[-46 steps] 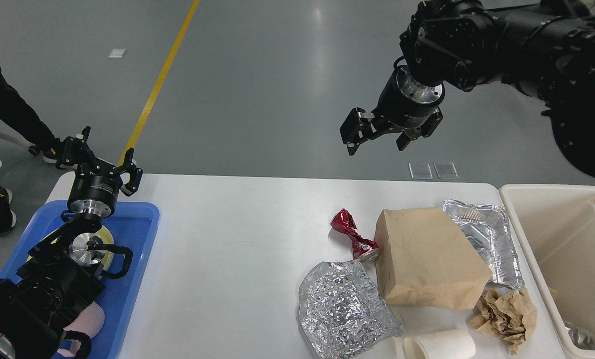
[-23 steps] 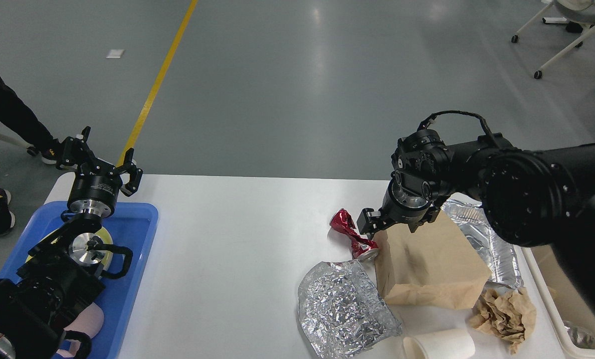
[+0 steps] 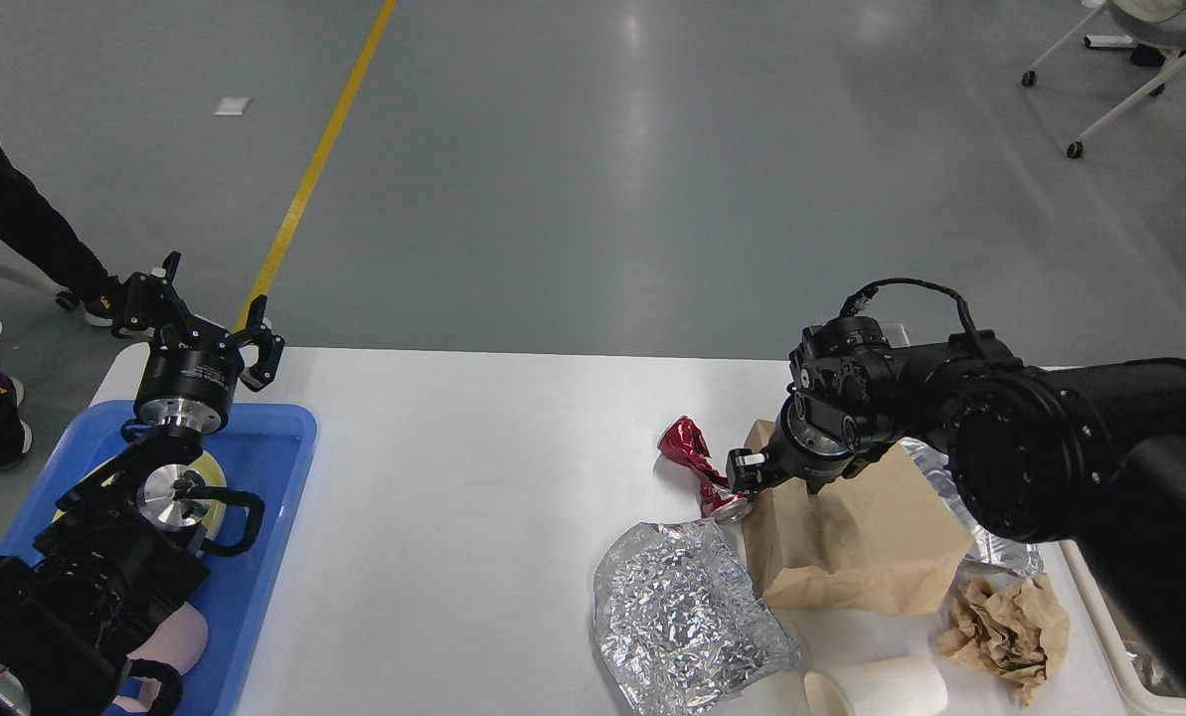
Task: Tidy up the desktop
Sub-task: 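Grasp the brown paper bag with the right gripper and lift it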
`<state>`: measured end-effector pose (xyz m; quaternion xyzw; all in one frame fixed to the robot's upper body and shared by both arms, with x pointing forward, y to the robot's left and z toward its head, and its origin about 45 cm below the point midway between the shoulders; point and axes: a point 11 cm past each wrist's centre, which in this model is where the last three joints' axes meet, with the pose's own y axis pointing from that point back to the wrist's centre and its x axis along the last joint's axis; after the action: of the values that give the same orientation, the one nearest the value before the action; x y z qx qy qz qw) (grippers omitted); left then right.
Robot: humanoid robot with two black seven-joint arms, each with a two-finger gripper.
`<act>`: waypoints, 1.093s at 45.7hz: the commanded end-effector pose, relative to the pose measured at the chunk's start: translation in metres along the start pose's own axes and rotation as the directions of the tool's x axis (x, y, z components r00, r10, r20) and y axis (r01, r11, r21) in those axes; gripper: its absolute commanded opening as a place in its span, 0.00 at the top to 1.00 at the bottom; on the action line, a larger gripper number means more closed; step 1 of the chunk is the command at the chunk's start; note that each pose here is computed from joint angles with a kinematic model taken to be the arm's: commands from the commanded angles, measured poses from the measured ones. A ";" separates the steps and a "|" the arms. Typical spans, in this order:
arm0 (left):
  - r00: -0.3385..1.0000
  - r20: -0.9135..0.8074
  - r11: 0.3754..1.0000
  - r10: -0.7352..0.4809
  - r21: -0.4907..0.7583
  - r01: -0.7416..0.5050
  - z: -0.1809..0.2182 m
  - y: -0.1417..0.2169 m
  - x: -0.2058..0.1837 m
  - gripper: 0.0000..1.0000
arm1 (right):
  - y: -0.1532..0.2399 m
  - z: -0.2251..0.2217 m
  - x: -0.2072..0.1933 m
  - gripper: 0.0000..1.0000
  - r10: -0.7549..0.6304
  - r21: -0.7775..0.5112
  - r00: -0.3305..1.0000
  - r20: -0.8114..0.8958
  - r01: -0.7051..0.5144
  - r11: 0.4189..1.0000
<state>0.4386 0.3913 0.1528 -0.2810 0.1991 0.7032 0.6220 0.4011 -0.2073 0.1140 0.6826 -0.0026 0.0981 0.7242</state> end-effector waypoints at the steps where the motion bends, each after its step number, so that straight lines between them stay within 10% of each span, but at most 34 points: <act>1: 1.000 -0.001 1.000 -0.001 0.000 0.001 0.000 0.000 0.000 0.04 | 0.000 0.006 -0.001 1.00 -0.003 -0.024 1.000 -0.003 0.003 1.000; 23: 1.000 0.000 1.000 0.000 0.000 0.000 0.000 0.000 0.000 0.04 | 0.046 0.017 0.039 1.00 0.095 -0.022 0.995 0.030 -0.095 0.995; 50: 1.000 0.000 1.000 0.000 0.000 0.000 0.000 0.000 0.000 0.04 | 0.269 0.084 0.110 1.00 0.379 0.099 0.881 0.284 -0.420 0.902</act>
<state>0.4386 0.3914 0.1527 -0.2808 0.1990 0.7034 0.6219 0.4729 -0.2415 0.3465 0.7249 -0.1746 0.1387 0.6518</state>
